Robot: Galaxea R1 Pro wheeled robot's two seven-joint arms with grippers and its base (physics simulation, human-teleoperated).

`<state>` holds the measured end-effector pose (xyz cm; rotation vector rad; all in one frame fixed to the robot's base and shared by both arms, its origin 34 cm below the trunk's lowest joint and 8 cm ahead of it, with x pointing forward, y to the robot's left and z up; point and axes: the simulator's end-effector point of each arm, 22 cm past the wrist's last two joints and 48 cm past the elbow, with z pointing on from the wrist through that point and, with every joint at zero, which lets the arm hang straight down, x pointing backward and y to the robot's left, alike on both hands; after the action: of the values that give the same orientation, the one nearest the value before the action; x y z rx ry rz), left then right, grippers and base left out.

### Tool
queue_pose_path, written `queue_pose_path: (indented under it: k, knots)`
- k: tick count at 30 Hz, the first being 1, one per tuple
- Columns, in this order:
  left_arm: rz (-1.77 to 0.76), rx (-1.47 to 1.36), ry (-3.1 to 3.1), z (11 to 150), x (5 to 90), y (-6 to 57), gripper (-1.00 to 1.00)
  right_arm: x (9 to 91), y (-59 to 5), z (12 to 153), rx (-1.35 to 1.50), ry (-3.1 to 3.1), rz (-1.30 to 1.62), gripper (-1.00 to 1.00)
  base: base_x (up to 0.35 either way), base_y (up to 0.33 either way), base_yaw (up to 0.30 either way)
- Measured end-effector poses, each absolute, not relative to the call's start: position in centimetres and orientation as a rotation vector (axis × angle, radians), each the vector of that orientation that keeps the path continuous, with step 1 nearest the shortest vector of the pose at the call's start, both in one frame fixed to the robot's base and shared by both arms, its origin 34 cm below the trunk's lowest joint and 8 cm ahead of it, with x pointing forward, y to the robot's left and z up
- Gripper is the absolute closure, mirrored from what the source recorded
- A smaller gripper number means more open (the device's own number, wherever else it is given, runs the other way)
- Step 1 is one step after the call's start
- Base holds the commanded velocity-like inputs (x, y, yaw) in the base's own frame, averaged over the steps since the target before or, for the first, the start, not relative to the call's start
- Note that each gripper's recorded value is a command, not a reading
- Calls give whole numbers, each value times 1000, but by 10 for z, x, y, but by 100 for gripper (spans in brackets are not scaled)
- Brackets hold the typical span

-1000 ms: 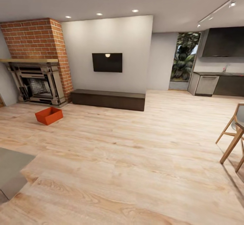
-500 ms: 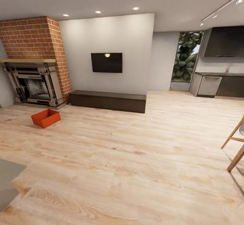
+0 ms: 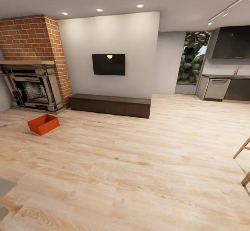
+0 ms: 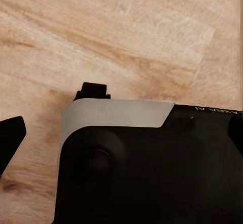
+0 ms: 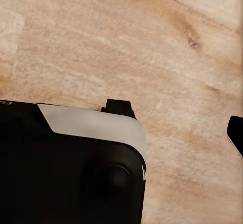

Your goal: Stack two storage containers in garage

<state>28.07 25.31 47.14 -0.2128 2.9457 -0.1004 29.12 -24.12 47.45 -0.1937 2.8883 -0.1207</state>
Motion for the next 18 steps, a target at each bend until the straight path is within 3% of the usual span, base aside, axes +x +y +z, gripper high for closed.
queue_pose_path:
  k: [18]
  knots:
    - [-101,-213,2945,471,281,253,-100,291,-241,474,-194,2889,-121,-100,318,0,0]
